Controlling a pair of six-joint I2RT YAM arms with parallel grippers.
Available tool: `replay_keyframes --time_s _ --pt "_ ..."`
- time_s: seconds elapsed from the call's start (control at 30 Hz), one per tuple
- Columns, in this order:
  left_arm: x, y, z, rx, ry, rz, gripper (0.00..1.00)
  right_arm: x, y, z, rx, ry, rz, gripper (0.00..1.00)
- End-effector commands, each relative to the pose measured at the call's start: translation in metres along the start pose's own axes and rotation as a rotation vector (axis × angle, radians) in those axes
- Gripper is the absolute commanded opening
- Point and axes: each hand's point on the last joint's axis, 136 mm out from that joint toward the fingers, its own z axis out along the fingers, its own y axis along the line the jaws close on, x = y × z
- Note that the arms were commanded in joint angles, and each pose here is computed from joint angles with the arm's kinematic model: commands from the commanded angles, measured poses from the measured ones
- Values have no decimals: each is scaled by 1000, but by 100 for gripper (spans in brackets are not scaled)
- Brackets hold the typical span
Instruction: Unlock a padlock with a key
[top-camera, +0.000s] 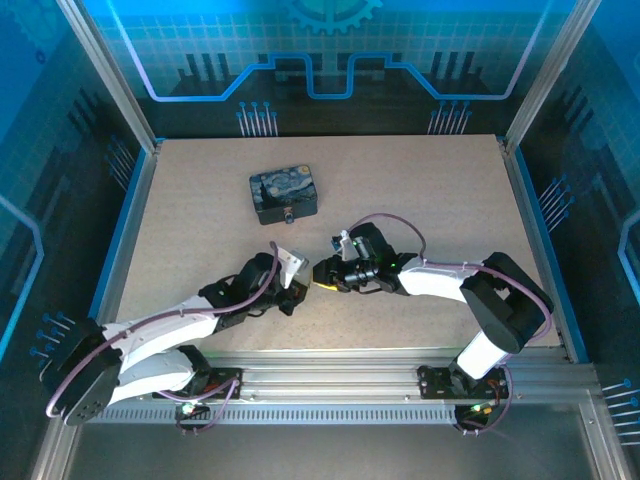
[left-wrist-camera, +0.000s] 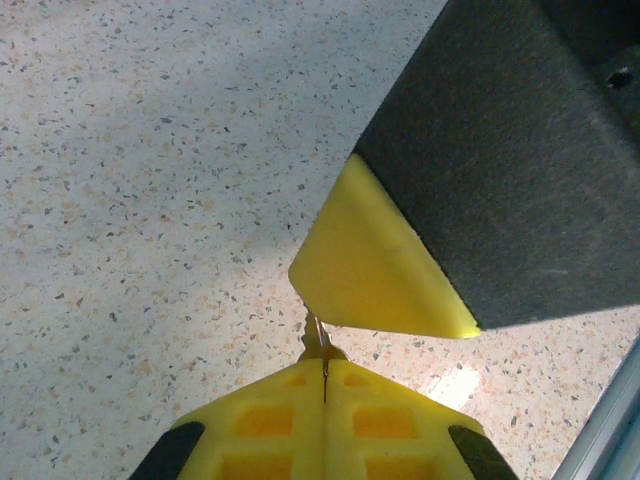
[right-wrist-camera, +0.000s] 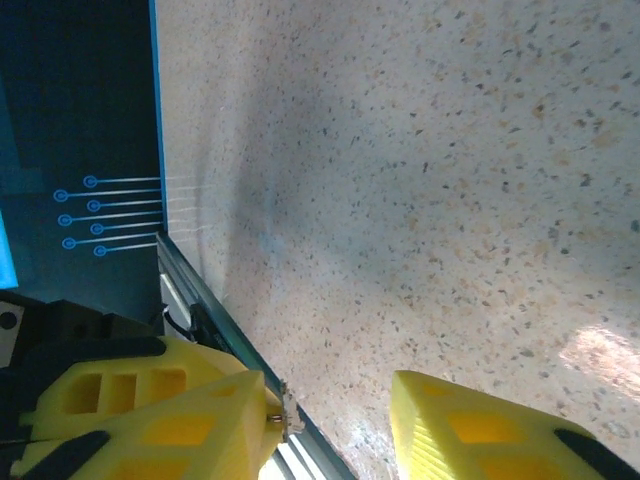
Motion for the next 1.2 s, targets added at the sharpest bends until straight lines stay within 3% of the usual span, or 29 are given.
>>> replay_keyframes --time_s 0.0,0.3,0.57,0.7,0.77,1.03,1.17 --pt "0 -7 -3 37 -17 30 0 3 22 5 -56 30 -23 34" --pt "-1 -9 -5 46 -31 31 0 6 29 8 -69 45 -21 29" --pt "0 -9 -7 46 -37 34 0 7 29 10 -68 44 -19 0" --pt "-1 -5 -9 19 -41 19 0 1 32 5 -70 -2 -58 0" --pt "-4 -4 -12 9 -46 -1 21 -3 32 -1 -50 -27 -90 0" --pt "-19 -18 -31 78 -105 -47 27 -30 49 -45 32 -205 -311 0" --pt "-31 -17 -46 77 -163 -96 45 -41 62 -63 0 -277 -390 0"
